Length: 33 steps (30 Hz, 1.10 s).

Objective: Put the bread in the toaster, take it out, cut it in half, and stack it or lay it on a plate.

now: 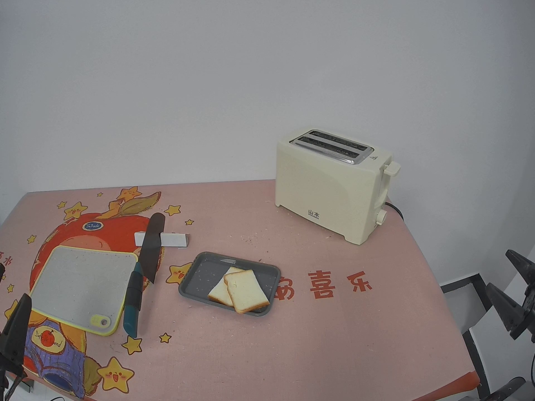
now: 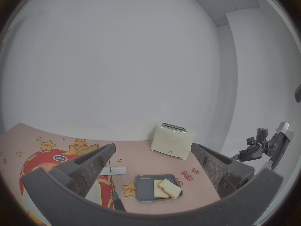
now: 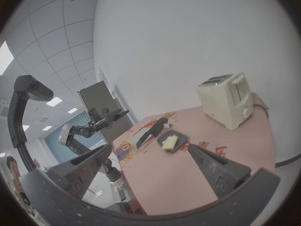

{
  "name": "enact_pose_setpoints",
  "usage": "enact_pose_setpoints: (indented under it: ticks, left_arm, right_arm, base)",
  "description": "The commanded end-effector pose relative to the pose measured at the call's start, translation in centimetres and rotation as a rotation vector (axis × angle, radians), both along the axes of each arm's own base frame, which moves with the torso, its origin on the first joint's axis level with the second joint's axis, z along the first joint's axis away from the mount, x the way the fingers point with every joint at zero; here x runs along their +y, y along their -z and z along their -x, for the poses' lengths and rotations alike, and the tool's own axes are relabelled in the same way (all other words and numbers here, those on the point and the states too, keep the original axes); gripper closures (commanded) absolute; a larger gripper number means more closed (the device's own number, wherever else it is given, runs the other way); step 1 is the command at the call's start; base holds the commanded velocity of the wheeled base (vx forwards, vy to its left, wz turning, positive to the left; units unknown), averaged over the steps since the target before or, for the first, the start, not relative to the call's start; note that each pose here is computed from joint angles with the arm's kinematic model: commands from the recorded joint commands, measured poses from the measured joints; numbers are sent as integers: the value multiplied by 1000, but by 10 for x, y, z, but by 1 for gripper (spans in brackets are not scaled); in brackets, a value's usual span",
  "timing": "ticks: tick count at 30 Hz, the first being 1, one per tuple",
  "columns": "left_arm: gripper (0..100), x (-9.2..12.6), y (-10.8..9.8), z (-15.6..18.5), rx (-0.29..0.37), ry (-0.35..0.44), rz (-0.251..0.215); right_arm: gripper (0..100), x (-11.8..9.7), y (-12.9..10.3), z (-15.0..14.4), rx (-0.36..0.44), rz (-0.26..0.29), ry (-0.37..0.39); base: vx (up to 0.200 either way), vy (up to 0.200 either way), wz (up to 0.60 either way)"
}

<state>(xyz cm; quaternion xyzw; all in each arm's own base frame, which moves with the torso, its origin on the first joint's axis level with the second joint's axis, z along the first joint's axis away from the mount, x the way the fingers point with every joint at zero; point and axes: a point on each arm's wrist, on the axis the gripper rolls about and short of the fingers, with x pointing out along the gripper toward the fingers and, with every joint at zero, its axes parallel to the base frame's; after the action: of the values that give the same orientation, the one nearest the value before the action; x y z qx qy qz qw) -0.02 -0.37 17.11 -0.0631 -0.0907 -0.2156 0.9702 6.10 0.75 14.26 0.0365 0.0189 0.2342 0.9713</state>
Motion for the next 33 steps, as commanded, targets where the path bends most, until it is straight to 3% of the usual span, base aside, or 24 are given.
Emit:
enact_pose_setpoints:
  ticks: [1, 16, 18, 30, 33]
  left_arm:
    - [0, 2, 14, 8, -22, -3, 7]
    - [0, 3, 41, 18, -44, -75, 10]
    - [0, 3, 52, 20, -34, -86, 7]
    - [0, 3, 65, 17, 19, -101, -2]
    - [0, 3, 70, 16, 69, -102, -16]
  right_arm:
    - [0, 1, 7, 19, -32, 3, -5]
    - [0, 5, 25, 65, -64, 3, -11]
    - [0, 5, 28, 67, -74, -2, -13]
    - [0, 5, 48, 77, -66, -6, -52]
    - [0, 5, 56, 82, -56, -4, -55]
  base:
    - [0, 0, 0]
    - [0, 0, 0]
    - [0, 0, 0]
    - [0, 0, 0]
    - [0, 0, 0]
